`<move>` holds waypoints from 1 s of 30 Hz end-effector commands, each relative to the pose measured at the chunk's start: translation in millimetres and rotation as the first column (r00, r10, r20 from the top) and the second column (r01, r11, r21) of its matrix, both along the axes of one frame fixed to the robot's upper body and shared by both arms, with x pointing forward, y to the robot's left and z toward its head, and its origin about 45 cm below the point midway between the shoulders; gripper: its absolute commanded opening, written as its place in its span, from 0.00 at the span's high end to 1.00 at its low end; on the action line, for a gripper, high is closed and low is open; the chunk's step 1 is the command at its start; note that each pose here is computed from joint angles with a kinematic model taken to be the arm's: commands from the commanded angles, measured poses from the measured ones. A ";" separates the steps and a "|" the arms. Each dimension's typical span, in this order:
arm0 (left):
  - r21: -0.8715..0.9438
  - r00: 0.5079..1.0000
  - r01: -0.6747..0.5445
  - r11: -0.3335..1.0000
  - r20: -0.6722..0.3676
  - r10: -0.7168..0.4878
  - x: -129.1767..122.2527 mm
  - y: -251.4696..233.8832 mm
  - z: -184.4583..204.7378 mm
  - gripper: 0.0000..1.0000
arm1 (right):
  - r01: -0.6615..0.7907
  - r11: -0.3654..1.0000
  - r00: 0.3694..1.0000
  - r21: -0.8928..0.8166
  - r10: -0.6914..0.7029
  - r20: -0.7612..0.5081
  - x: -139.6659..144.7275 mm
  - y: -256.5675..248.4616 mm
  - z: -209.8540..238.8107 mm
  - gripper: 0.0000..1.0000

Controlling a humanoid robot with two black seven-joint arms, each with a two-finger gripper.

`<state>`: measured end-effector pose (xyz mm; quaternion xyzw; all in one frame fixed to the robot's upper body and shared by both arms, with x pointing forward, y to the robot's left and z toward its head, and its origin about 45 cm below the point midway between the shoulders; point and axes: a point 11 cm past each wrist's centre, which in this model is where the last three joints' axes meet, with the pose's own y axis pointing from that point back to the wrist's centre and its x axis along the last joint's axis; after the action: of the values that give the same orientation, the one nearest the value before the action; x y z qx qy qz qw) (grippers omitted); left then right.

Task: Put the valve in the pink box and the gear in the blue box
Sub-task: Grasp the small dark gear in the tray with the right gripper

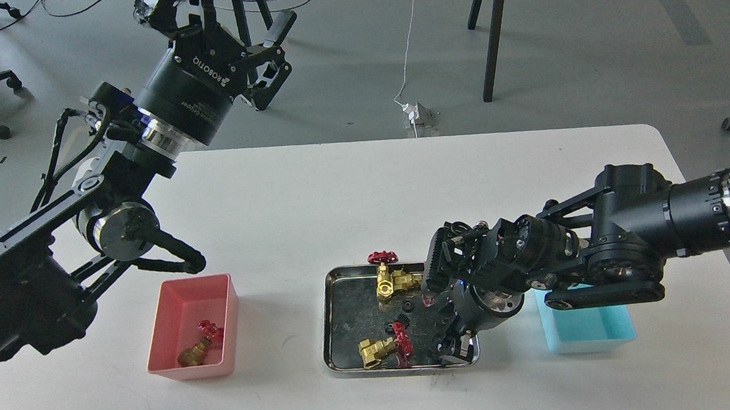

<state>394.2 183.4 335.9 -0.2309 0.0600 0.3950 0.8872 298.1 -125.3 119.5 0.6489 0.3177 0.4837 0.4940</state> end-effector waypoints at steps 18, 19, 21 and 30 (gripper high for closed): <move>-0.011 1.000 0.003 1.000 -0.028 -0.003 -3.7 -2.4 -11.3 0.06 | -0.008 1.000 1.000 -0.026 0.008 -0.001 -1.8 3.5 -15.8 0.54; -0.011 0.999 0.002 1.000 -0.032 -0.002 -4.2 -1.9 -13.1 0.06 | -0.009 1.000 1.000 -0.026 0.009 0.000 -1.3 3.6 -15.3 0.55; -0.010 0.999 0.001 1.000 -0.034 -0.001 -4.6 -1.7 -14.3 0.06 | -0.010 1.000 1.000 -0.026 0.010 0.000 -1.6 4.2 -15.4 0.57; -0.013 0.999 0.002 1.000 -0.042 -0.003 -5.7 -1.5 -17.4 0.06 | -0.009 1.000 1.000 -0.027 0.009 0.004 0.3 3.1 -13.0 0.78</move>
<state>388.8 182.4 319.2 -0.2278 0.0801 0.3986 0.8848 297.7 -120.6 106.0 0.6396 0.3270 0.4839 0.4998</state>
